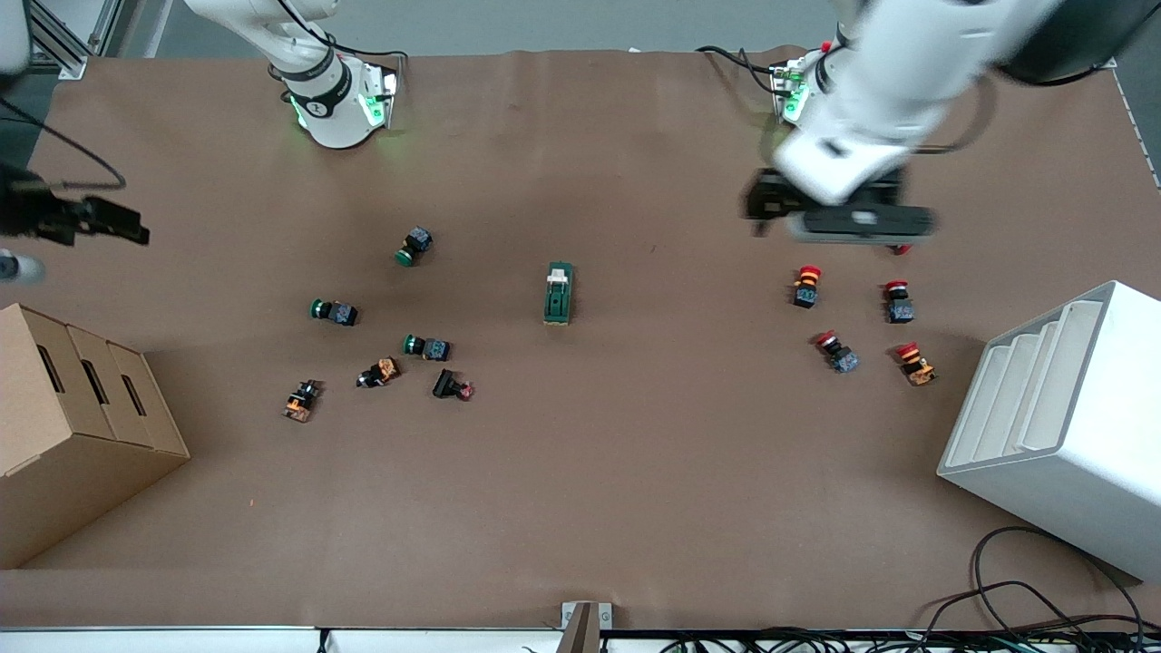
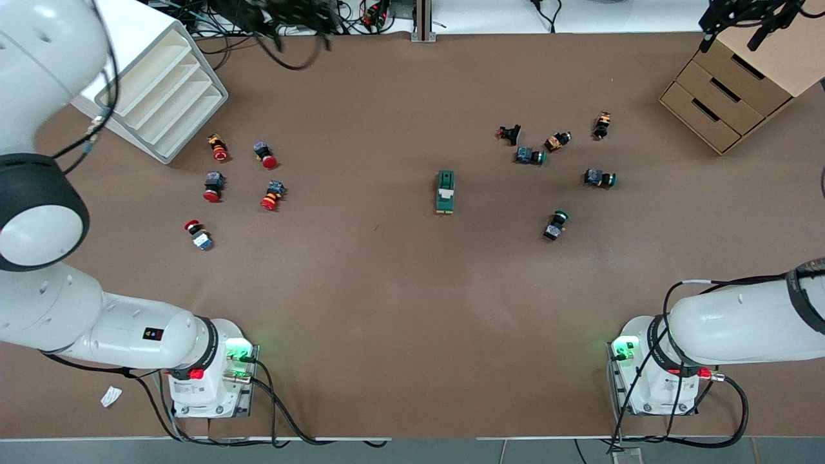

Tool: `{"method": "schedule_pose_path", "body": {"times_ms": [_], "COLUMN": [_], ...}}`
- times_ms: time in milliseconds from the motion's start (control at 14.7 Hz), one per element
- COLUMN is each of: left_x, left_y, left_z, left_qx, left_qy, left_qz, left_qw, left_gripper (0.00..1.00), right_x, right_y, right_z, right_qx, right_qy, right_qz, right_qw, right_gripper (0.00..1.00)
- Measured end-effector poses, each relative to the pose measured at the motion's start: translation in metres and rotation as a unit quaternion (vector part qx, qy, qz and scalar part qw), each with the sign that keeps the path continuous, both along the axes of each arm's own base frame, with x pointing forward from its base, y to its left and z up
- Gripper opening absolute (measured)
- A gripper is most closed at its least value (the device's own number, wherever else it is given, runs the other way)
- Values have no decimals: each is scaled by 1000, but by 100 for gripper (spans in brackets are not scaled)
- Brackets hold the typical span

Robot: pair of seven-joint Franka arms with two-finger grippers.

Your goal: Close load switch with both arms

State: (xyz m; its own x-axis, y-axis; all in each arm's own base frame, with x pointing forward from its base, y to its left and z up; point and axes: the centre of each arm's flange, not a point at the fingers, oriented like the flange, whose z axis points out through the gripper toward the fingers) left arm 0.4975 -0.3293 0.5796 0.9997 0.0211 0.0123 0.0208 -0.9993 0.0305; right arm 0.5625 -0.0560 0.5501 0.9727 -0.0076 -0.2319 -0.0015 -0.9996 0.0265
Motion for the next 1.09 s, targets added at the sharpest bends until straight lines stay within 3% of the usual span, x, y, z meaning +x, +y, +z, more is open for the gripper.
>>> {"method": "schedule_pose_path", "body": {"times_ms": [205,477,818,1091], "left_x": [-41,-102,-173,-233], "left_y": [-96,-203,-283,-316], "left_z": [-40,-115,-238,-298], "left_qx": [10,20,42,33], "left_qy": [-19,-78,-172,-243], "left_qz": [46,102,133,135], "left_qw": [999,992,975,960], "left_gripper": [100,100,100,100], "right_x": [30,33,16,-12], "right_y": [4,83,228,311], "right_z": [-48,-55,-83,-128], "right_qx": [-13,-8,-6,16], "right_qy": [30,34,27,32], "right_qz": [-9,-140,-276,-327], "right_qw": [999,990,961,944], "right_gripper": [100,100,100,100]}}
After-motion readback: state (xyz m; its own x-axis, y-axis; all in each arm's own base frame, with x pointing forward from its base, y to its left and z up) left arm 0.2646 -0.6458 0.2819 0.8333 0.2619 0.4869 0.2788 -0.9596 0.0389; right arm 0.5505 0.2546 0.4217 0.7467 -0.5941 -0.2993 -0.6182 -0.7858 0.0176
